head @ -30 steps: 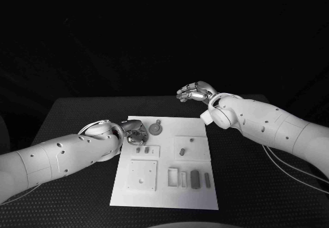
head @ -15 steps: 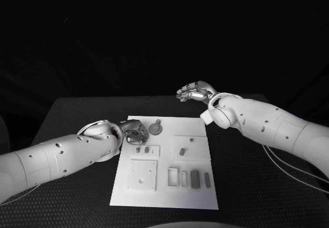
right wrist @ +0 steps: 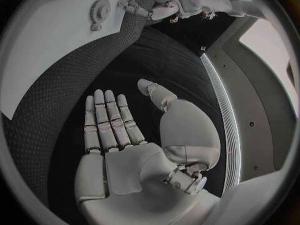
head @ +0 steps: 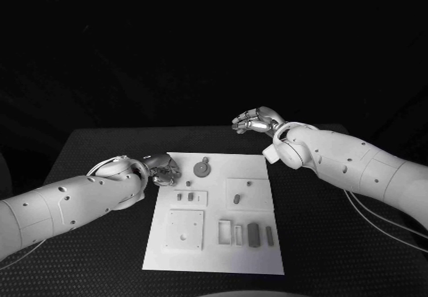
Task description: Assemble the parts on the task board
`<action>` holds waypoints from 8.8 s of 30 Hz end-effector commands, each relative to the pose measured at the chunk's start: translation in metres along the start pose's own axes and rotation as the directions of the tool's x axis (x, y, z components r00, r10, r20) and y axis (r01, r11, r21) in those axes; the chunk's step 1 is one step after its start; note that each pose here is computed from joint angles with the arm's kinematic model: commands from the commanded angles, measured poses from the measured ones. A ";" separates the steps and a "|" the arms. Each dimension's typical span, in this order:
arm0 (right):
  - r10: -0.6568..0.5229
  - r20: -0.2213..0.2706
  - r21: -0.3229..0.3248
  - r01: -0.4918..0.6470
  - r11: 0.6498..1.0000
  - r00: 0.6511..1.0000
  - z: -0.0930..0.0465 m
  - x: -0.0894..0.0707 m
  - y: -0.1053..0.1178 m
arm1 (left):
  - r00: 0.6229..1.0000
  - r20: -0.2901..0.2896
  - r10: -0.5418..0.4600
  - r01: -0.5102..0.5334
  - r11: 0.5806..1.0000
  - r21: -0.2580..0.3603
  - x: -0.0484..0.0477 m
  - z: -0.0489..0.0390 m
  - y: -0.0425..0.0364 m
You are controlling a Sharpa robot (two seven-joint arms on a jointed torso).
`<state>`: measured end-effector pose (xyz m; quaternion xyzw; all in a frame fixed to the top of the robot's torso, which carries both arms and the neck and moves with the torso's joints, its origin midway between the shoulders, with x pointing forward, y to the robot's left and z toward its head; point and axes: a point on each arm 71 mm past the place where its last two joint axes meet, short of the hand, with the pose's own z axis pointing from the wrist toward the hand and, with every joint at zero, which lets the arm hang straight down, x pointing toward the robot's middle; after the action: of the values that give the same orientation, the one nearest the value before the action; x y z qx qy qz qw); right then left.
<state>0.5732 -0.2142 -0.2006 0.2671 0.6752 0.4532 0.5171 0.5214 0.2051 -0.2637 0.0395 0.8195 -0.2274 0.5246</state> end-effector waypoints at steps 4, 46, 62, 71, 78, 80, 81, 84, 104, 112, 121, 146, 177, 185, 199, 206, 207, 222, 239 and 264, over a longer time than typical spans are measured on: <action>-0.064 0.010 -0.043 0.064 0.997 0.998 -0.004 -0.006 0.000 | 0.993 0.071 -0.093 0.098 0.993 -0.072 -0.0176 -0.0023 0.0271; -0.859 -0.215 -0.214 0.836 0.505 0.464 -0.082 0.040 -0.034 | 0.473 0.251 -0.844 0.853 0.511 0.110 -0.0824 -0.0503 0.0553; -0.865 -0.213 -0.262 0.826 0.499 0.455 -0.086 0.060 -0.032 | 0.477 0.238 -0.846 0.853 0.511 0.108 -0.0815 -0.0473 0.0530; -0.873 -0.224 -0.268 0.834 0.483 0.434 -0.087 0.065 -0.037 | 0.477 0.239 -0.846 0.853 0.511 0.104 -0.0813 -0.0472 0.0533; -0.876 -0.221 -0.272 0.836 0.478 0.429 -0.086 0.069 -0.038 | 0.478 0.240 -0.845 0.854 0.511 0.100 -0.0812 -0.0469 0.0536; -0.877 -0.220 -0.274 0.835 0.477 0.428 -0.085 0.071 -0.038 | 0.477 0.243 -0.845 0.854 0.511 0.099 -0.0814 -0.0470 0.0541; -0.876 -0.222 -0.274 0.835 0.477 0.428 -0.085 0.071 -0.038 | 0.477 0.242 -0.845 0.854 0.511 0.099 -0.0813 -0.0470 0.0541; -0.880 -0.222 -0.273 0.839 0.470 0.421 -0.083 0.072 -0.039 | 0.478 0.241 -0.845 0.854 0.511 0.097 -0.0812 -0.0467 0.0541; -0.885 -0.230 -0.289 0.840 0.459 0.404 -0.083 0.081 -0.043 | 0.478 0.245 -0.844 0.855 0.511 0.092 -0.0811 -0.0445 0.0533; -0.901 -0.195 -0.291 0.854 0.431 0.388 -0.083 0.082 -0.041 | 0.477 0.258 -0.841 0.854 0.512 0.091 -0.0816 -0.0458 0.0557; -0.911 -0.157 -0.294 0.863 0.412 0.381 -0.084 0.084 -0.039 | 0.476 0.263 -0.839 0.853 0.513 0.092 -0.0821 -0.0460 0.0570; -0.878 -0.167 -0.295 0.827 0.479 0.449 -0.083 0.061 -0.018 | 0.477 0.261 -0.839 0.853 0.513 0.091 -0.0823 -0.0451 0.0580; -0.829 -0.098 -0.488 0.699 0.522 0.551 -0.074 0.150 0.054 | 0.476 0.248 -0.844 0.856 0.509 0.090 -0.0803 -0.0341 0.0484; -0.852 -0.121 -0.546 0.683 0.486 0.509 -0.081 0.185 0.050 | 0.476 0.238 -0.846 0.856 0.508 0.092 -0.0795 -0.0296 0.0431; -0.874 -0.164 -0.592 0.663 0.458 0.457 -0.089 0.218 0.037 | 0.477 0.240 -0.846 0.856 0.509 0.091 -0.0796 -0.0264 0.0412; -0.881 -0.173 -0.598 0.664 0.449 0.440 -0.094 0.225 0.030 | 0.480 0.236 -0.845 0.855 0.511 0.092 -0.0794 -0.0262 0.0404; -0.881 -0.175 -0.599 0.662 0.450 0.439 -0.094 0.225 0.029 | 0.480 0.236 -0.845 0.855 0.511 0.091 -0.0794 -0.0263 0.0406; -0.884 -0.177 -0.602 0.664 0.445 0.432 -0.093 0.232 0.026 | 0.481 0.230 -0.846 0.855 0.510 0.090 -0.0789 -0.0260 0.0394; -0.887 -0.190 -0.597 0.668 0.445 0.422 -0.093 0.235 0.019 | 0.482 0.229 -0.846 0.855 0.511 0.088 -0.0788 -0.0263 0.0399; -0.889 -0.248 -0.612 0.649 0.452 0.386 -0.100 0.250 0.007 | 0.484 0.225 -0.846 0.855 0.511 0.084 -0.0784 -0.0267 0.0403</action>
<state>0.4035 -0.0366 -0.2936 -0.3351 0.7057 0.3401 0.5234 0.5464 0.2680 -0.1996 -0.4117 0.6654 -0.4383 0.4422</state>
